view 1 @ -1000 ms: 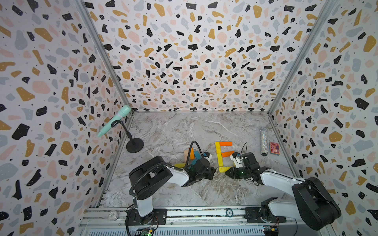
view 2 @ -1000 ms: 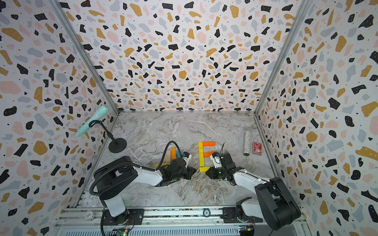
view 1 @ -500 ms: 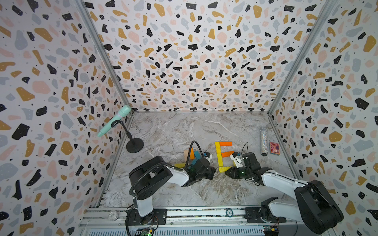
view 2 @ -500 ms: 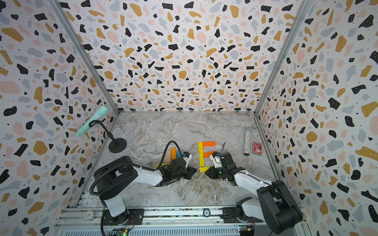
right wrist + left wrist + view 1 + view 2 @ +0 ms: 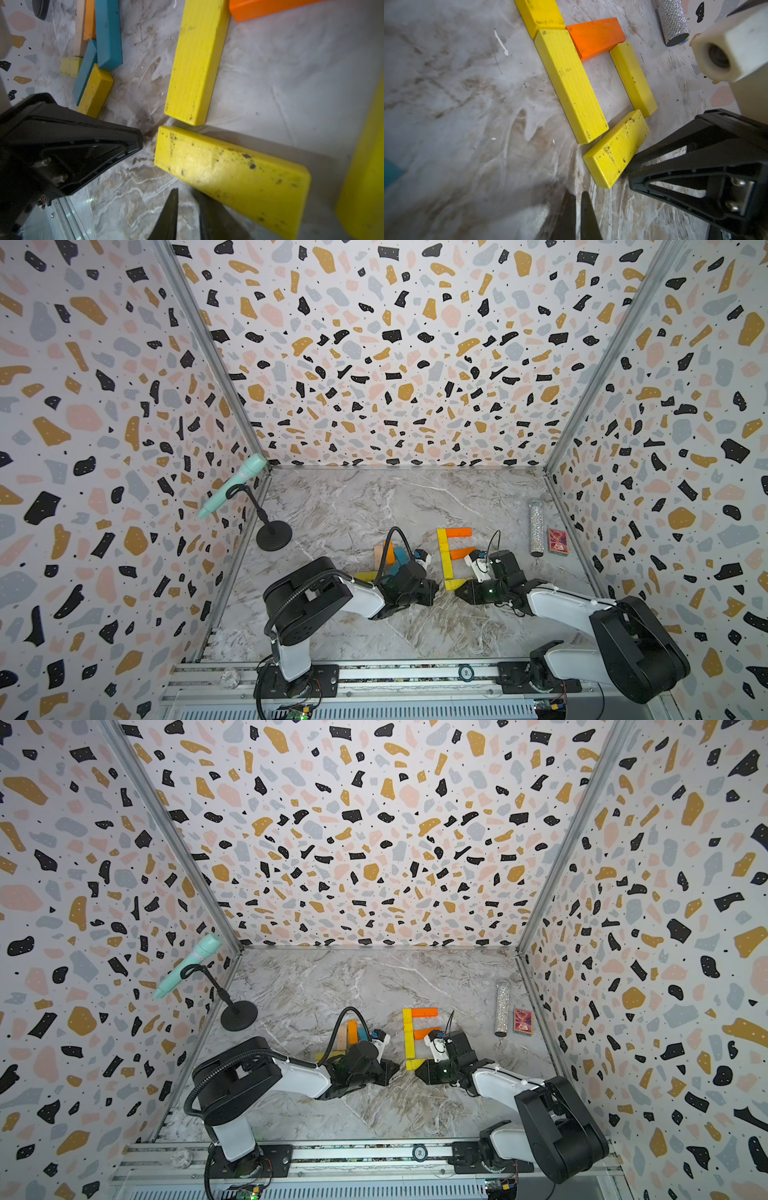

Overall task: Assemble the number 6 with building blocks
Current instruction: Assemble the building block at the center of the board.

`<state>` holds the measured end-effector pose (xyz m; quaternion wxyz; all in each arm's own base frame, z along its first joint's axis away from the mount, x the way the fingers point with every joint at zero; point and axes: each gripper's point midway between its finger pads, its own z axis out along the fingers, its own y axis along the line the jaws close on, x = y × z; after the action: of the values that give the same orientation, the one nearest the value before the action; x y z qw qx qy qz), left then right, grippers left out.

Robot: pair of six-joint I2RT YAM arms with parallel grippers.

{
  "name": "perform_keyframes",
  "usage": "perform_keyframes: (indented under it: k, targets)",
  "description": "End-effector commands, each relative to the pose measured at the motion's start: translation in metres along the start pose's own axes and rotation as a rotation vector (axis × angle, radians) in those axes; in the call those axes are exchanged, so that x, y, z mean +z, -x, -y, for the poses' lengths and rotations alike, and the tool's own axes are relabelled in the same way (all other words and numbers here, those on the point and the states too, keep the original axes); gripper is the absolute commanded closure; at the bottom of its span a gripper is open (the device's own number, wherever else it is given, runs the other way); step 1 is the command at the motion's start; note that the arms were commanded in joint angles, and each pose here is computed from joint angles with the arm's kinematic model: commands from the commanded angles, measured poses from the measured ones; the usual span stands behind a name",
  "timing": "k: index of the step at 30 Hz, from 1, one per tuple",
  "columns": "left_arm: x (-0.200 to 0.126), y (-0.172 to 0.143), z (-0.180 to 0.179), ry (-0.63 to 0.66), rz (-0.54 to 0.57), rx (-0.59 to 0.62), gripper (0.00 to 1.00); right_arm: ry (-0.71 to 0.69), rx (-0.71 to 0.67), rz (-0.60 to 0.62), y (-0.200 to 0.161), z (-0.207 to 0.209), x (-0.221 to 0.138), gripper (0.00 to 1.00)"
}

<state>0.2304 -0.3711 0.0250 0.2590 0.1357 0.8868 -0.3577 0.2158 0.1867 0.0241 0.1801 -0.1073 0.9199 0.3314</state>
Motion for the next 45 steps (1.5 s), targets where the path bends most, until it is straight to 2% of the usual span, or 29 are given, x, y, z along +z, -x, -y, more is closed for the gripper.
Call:
perform_keyframes:
  k: [1,16,18,23,24,27,31,33,35,36,38,40,42,45]
  targets:
    - [0.003,0.007,0.011,-0.031,0.022,0.016,1.0,-0.024,0.02,-0.022,-0.006,0.006,0.003,0.79]
    - [0.003,0.007,0.012,-0.035,0.021,0.013,1.0,-0.028,0.006,0.014,0.005,0.0,-0.009,0.79]
    - [0.002,0.008,0.011,-0.031,0.025,0.013,1.0,-0.049,0.013,0.063,0.014,0.0,-0.021,0.8]
    - [-0.01,0.017,0.016,-0.04,0.067,0.006,1.0,-0.082,0.095,0.313,0.049,0.012,-0.077,0.87]
    - [-0.01,0.019,0.018,-0.042,0.066,0.012,1.0,-0.098,0.111,0.331,0.05,0.018,-0.084,0.87]
    - [-0.008,0.017,0.018,-0.051,0.059,0.011,1.0,-0.115,0.136,0.317,0.05,0.032,-0.091,0.87]
    - [-0.005,0.013,0.015,-0.046,0.052,0.012,1.0,-0.068,0.122,0.247,0.044,0.024,-0.077,0.87]
    - [-0.004,0.012,0.014,-0.045,0.049,0.012,1.0,-0.151,0.123,0.221,0.04,0.031,-0.072,0.86]
    - [-0.002,0.009,0.014,-0.048,0.04,0.013,1.0,-0.172,0.138,0.222,0.041,0.036,-0.069,0.86]
    - [-0.001,0.008,0.015,-0.051,0.038,0.012,1.0,-0.182,0.146,0.239,0.045,0.039,-0.071,0.85]
    - [-0.002,0.006,0.013,-0.048,0.034,0.012,1.0,-0.214,0.155,0.275,0.053,0.045,-0.076,0.75]
    - [-0.002,0.005,0.011,-0.043,0.039,0.008,1.0,-0.228,0.156,0.313,0.061,0.05,-0.083,0.73]
    - [-0.001,0.005,0.01,-0.041,0.04,0.009,1.0,-0.23,0.153,0.314,0.065,0.054,-0.084,0.72]
    - [0.004,0.003,0.01,-0.047,0.033,0.005,1.0,-0.243,0.127,0.281,0.07,0.06,-0.078,0.64]
